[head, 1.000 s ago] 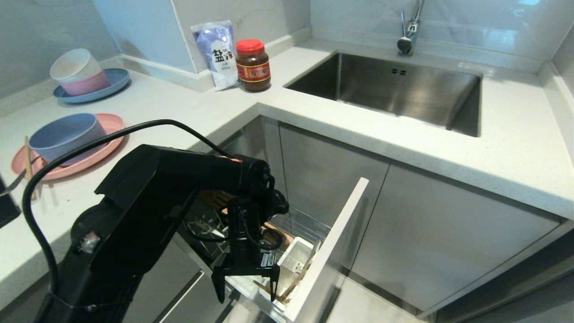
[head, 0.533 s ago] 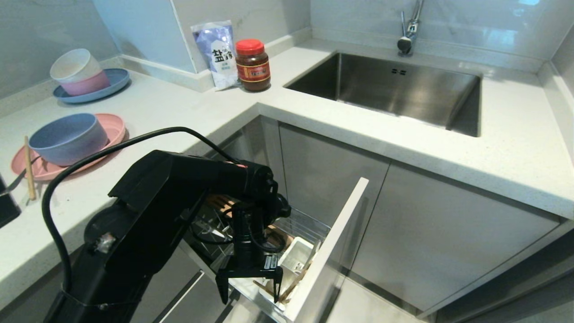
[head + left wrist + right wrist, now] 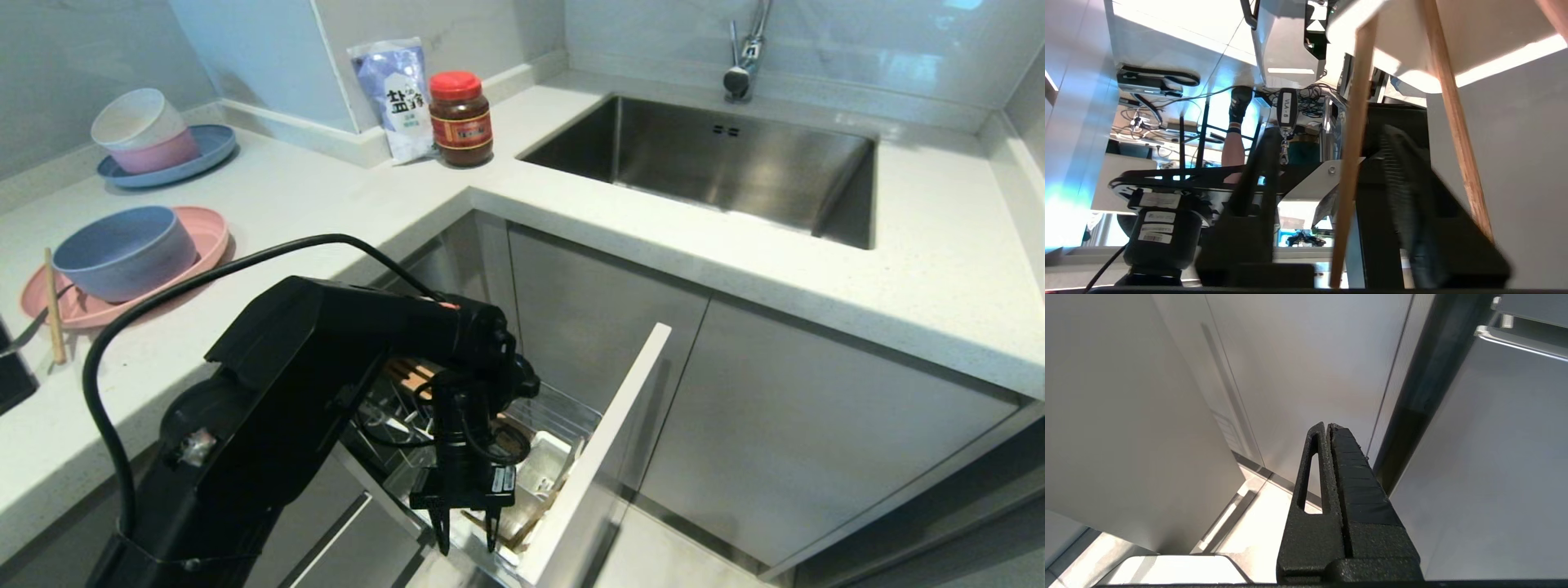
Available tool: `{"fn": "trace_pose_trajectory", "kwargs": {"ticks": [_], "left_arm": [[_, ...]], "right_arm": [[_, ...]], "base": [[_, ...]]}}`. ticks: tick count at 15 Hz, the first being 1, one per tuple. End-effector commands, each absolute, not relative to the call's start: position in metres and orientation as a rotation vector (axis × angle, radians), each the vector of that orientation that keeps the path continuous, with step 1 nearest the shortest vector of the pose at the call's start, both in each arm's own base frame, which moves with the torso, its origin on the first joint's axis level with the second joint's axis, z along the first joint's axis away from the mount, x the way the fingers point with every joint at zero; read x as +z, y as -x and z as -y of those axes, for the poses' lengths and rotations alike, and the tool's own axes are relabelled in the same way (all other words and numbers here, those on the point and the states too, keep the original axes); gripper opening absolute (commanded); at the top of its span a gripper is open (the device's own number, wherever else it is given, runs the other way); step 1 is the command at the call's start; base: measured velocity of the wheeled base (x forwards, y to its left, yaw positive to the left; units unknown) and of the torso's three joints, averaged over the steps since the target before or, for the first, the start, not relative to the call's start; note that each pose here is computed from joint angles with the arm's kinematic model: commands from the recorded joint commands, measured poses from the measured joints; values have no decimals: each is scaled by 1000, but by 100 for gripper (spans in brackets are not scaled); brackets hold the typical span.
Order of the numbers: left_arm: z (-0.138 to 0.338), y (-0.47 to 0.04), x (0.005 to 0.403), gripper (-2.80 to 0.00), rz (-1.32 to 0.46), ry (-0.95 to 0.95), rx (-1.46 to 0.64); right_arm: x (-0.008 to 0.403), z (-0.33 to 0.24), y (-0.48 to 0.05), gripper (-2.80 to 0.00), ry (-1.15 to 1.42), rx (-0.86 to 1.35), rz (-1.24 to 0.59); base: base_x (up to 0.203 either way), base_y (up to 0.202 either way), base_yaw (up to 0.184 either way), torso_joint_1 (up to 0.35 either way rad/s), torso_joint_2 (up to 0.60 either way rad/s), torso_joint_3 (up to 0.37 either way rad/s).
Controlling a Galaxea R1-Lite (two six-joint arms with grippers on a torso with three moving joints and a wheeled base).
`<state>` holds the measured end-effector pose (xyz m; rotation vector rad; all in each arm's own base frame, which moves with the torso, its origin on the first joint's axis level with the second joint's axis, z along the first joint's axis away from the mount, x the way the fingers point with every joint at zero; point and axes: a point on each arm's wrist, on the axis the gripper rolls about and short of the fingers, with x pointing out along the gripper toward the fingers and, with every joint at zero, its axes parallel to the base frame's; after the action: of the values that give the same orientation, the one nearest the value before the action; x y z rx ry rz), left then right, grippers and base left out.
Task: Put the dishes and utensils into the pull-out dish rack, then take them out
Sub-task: Take the chopsticks out of the cupboard
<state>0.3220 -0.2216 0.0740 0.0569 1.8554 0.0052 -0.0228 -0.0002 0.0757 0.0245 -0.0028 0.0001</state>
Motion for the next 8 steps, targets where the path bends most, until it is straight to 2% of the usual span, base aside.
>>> {"fn": "trace_pose_trajectory", "kwargs": {"ticks": [1, 8], "left_arm": [[224, -319, 76, -280, -1857, -63, 2], [228, -313, 83, -280, -1856, -68, -10]], "right_arm": [[75, 0, 23, -280, -25, 2, 6], [75, 0, 23, -280, -25, 0, 5]], "base": [[0, 0, 0, 0, 0, 0], [0, 0, 0, 0, 0, 0]]}}
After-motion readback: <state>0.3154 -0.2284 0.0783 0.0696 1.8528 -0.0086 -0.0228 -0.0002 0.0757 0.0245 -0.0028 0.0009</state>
